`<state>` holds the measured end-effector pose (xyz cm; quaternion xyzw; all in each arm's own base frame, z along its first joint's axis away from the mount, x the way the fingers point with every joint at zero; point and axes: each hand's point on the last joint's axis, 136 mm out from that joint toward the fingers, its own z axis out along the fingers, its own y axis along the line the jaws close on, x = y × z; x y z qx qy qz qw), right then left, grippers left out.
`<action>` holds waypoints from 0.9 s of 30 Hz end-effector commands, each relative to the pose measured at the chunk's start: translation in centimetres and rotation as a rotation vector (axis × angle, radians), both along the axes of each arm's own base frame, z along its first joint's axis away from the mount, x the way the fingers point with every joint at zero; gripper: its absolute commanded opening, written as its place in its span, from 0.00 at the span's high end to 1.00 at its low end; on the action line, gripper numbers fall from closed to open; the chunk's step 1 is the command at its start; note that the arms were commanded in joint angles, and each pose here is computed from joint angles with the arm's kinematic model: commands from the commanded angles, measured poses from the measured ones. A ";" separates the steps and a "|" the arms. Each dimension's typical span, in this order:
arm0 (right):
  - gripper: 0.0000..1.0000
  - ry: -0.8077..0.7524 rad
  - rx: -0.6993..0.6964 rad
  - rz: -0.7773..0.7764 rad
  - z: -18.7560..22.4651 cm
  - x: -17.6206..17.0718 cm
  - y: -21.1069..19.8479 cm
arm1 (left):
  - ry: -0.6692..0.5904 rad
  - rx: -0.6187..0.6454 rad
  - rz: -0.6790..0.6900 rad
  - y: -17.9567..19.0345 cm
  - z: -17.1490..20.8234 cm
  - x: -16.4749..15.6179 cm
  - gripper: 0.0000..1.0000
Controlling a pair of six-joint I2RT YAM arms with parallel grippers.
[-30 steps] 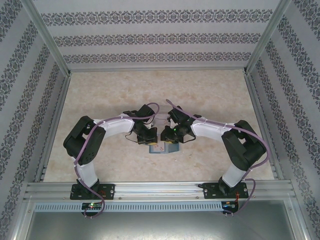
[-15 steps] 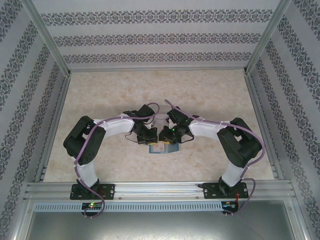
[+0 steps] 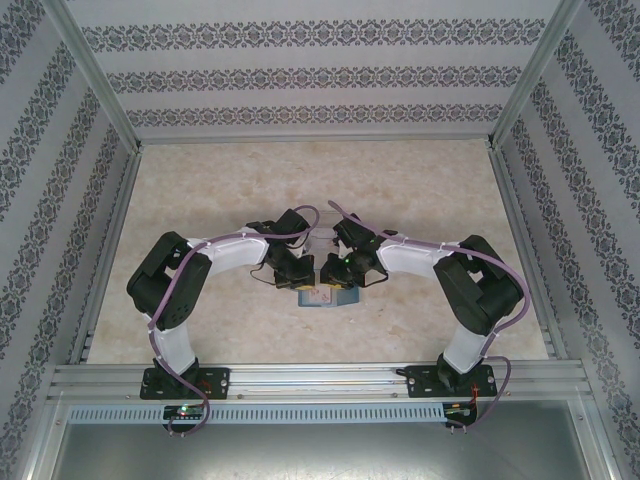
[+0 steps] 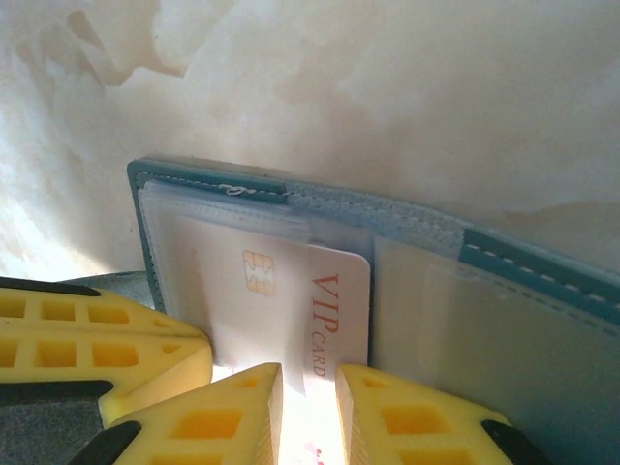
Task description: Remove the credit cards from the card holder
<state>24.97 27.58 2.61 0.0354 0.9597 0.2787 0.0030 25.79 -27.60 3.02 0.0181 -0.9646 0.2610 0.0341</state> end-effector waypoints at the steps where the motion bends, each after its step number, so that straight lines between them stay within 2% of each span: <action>1: 0.76 0.010 -0.118 -0.014 -1.3 -0.3 -2.2 | 0.031 0.043 -0.005 0.5 -0.7 -0.9 0.95; 9: 0.76 -0.020 -0.115 -0.016 0.0 0.2 -2.3 | 0.037 0.066 -0.001 0.8 -0.9 -0.9 0.95; 16: 0.76 -0.033 -0.045 -0.019 1.7 0.4 -1.3 | 0.004 0.070 -0.003 0.8 0.4 -0.3 0.95; 27: 0.76 -0.024 -0.048 -0.042 1.3 -0.1 -2.5 | -0.026 0.008 -0.001 -0.6 2.4 0.4 0.96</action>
